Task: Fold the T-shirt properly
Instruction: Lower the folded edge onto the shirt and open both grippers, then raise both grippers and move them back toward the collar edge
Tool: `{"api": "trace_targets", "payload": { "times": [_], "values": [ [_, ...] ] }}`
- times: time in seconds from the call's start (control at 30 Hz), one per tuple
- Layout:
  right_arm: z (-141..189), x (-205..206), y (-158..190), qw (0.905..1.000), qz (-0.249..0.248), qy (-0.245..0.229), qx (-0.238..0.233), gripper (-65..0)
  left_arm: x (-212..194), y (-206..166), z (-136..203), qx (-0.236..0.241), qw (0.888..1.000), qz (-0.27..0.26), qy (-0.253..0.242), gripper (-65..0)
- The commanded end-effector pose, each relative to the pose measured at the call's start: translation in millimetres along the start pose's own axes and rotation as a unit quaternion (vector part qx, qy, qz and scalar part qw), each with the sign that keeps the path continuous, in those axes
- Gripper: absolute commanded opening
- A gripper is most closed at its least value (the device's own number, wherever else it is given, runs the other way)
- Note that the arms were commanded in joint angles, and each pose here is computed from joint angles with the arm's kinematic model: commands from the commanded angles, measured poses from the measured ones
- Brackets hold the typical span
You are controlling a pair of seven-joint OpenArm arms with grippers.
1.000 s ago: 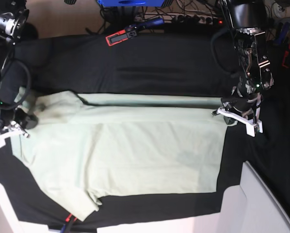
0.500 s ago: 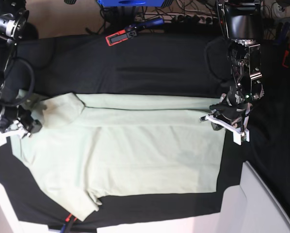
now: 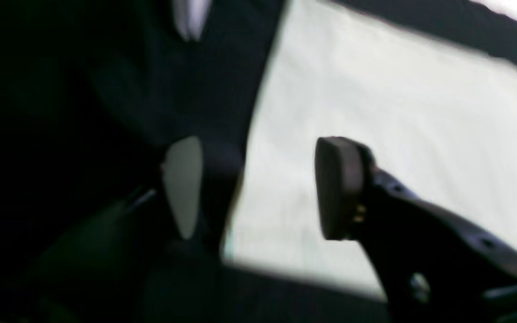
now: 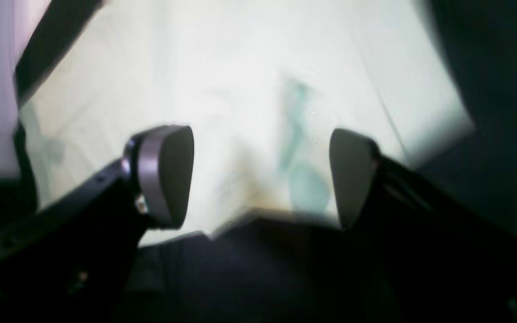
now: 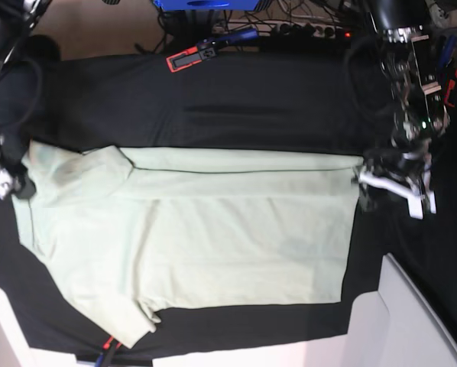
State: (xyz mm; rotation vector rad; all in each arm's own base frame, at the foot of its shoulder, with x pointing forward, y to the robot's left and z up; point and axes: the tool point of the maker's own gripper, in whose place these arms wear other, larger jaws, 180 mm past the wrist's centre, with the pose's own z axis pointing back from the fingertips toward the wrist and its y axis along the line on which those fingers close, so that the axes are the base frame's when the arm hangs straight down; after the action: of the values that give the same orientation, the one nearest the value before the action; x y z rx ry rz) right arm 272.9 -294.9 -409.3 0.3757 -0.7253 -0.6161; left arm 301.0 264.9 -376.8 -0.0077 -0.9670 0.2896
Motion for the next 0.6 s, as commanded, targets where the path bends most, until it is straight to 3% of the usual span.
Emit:
{"api": "trace_targets", "payload": {
  "times": [0.0, 0.1, 0.3, 0.57],
  "values": [
    [12.0, 6.3, -9.0, 0.9996, -0.015, -0.022, -0.007, -19.7, 3.5, 7.1, 5.3, 0.008, 1.000, -0.007, -0.009, -37.0],
    [25.2, -25.5, -37.9, 0.9966, -0.072, -0.017, -0.037, -19.2, -30.5, 18.6, 13.1, 0.019, 0.999, -0.009, 0.030, -48.4],
    [28.1, -58.9, -62.7, 0.9900, -0.129, -0.002, -0.057, -18.6, -72.3, 30.2, 17.3, 0.032, 0.996, 0.003, 0.080, -46.2],
    [-10.3, -72.1, -66.1, 0.9892, -0.141, 0.041, -0.007, -18.7, -97.9, 31.1, 13.4, 0.024, 0.993, 0.009, 0.114, -44.7]
  ]
}}
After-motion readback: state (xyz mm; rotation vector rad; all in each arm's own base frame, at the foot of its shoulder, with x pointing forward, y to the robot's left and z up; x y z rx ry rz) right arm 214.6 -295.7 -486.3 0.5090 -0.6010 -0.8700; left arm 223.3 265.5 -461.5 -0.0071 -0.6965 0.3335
